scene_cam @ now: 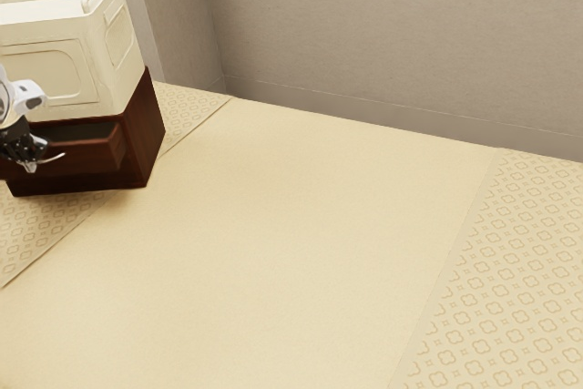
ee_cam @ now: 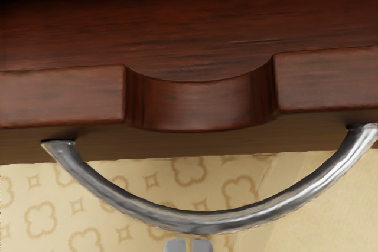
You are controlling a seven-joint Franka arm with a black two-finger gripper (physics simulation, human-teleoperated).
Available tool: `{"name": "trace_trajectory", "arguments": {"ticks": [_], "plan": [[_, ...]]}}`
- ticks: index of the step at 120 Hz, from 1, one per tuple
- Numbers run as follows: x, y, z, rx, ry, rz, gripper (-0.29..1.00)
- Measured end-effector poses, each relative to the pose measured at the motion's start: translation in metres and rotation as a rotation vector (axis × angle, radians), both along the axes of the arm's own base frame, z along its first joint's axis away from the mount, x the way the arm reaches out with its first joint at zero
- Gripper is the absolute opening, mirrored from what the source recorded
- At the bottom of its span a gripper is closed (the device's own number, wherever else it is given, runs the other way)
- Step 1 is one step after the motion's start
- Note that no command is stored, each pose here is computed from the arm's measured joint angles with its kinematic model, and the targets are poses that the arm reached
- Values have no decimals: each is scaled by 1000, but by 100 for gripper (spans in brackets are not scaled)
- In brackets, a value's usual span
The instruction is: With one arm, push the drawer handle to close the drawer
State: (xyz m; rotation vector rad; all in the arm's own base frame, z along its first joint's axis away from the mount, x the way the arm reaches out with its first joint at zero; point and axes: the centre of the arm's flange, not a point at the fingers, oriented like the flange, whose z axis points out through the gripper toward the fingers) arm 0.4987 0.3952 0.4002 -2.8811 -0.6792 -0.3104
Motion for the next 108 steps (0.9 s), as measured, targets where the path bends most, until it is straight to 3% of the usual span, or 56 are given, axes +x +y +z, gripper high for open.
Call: {"name": "trace_trajectory", "arguments": {"ticks": [108], "plan": [[49,17,-7,48,-46,-41,-8]]}}
